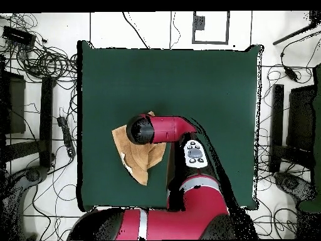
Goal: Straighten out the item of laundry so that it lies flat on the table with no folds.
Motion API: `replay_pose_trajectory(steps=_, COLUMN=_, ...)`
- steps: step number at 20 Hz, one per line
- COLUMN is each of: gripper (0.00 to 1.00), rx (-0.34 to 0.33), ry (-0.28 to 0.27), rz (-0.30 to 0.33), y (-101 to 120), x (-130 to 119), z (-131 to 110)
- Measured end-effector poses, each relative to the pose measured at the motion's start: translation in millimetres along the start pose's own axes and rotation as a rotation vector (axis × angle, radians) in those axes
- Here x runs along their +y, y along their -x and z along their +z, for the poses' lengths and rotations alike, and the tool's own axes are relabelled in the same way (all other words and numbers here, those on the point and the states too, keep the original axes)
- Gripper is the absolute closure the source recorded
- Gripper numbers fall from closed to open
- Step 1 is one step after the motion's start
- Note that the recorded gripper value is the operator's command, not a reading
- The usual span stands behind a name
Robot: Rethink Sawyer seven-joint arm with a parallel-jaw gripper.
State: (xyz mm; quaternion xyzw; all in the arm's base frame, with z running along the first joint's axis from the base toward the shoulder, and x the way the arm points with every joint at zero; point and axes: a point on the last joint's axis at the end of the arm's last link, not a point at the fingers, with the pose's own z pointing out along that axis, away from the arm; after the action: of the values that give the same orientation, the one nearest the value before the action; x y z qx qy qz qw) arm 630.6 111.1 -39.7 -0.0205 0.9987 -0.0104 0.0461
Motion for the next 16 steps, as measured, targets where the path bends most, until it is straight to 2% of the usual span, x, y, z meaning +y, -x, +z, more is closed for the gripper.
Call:
replay_pose_trajectory(steps=10, gripper=1.0, rx=0.016, ry=-0.008, rz=0.004, y=14, x=-4, z=-4)
replay_pose_trajectory(steps=16, gripper=1.0, rx=0.008, ry=-0.015, rz=0.007, y=29, x=-8, z=-8)
